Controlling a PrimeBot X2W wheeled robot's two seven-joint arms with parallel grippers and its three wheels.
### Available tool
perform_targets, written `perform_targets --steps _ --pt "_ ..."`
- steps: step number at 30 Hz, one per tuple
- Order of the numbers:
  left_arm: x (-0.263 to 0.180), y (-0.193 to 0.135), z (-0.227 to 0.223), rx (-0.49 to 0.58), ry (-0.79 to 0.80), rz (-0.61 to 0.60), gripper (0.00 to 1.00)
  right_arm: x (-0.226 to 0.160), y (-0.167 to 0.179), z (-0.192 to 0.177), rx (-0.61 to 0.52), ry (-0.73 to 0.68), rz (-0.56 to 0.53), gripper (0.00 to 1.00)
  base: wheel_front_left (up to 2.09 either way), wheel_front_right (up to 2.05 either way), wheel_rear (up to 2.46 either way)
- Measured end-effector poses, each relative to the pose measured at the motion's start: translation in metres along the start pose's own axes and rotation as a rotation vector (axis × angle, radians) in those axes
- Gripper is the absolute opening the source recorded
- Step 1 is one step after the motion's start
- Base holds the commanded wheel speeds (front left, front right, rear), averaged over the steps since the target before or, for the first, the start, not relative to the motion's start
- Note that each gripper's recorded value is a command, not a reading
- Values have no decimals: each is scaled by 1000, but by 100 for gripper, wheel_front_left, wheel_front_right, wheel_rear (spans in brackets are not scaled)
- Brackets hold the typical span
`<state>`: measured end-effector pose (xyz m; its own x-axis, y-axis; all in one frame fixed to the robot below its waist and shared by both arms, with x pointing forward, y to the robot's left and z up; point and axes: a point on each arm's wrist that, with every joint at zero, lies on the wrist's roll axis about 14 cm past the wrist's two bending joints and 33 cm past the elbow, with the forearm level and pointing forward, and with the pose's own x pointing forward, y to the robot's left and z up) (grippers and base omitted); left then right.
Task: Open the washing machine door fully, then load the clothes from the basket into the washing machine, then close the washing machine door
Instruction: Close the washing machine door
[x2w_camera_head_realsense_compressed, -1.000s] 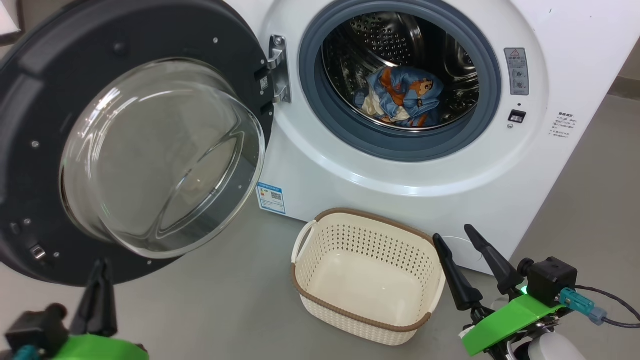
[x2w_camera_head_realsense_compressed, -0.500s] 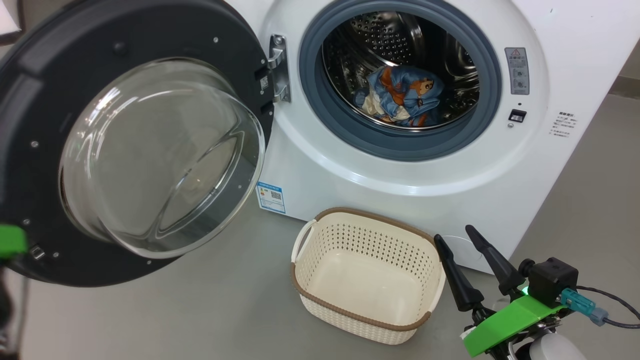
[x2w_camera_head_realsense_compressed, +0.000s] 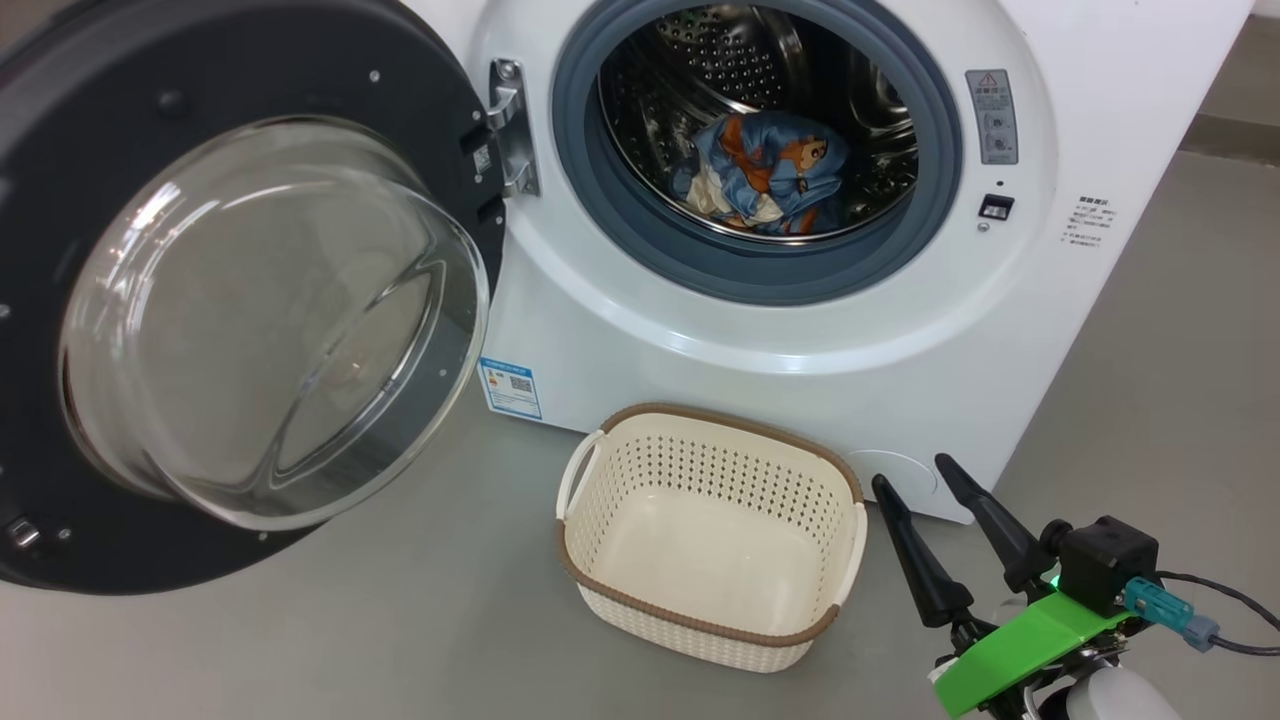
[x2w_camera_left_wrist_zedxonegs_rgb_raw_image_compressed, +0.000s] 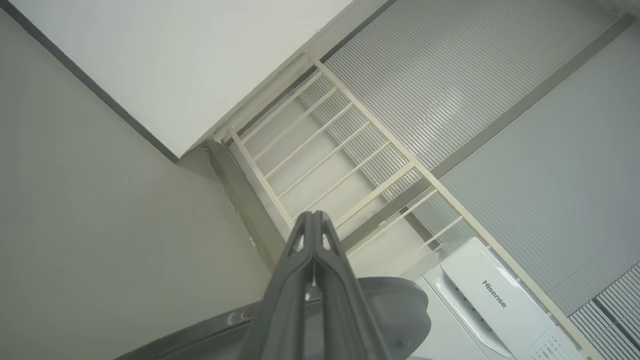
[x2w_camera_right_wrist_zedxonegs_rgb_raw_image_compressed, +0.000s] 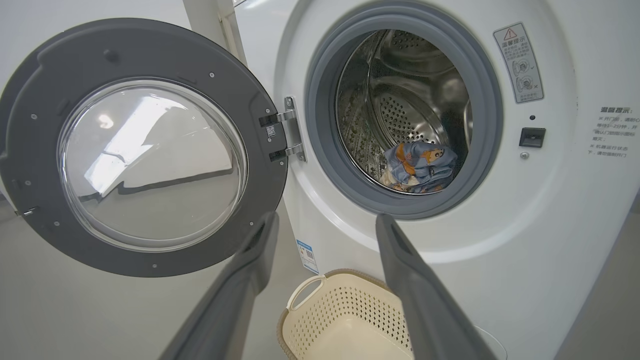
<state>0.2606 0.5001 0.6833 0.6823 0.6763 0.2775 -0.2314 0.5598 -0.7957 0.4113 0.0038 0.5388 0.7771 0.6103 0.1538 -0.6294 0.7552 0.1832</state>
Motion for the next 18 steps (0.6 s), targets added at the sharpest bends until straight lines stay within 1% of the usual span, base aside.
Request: perform_targets --steps 4,11,18 --pt "8 24 -9 -15 42 72 0 -2 -3 -4 0 13 -4 100 0 0 0" --pt "14 62 -33 -100 114 198 0 -8 -16 -10 -13 34 -26 100 0 0 0" --pt "19 87 -46 -158 133 286 0 -10 -28 -16 -21 52 -43 100 0 0 0"
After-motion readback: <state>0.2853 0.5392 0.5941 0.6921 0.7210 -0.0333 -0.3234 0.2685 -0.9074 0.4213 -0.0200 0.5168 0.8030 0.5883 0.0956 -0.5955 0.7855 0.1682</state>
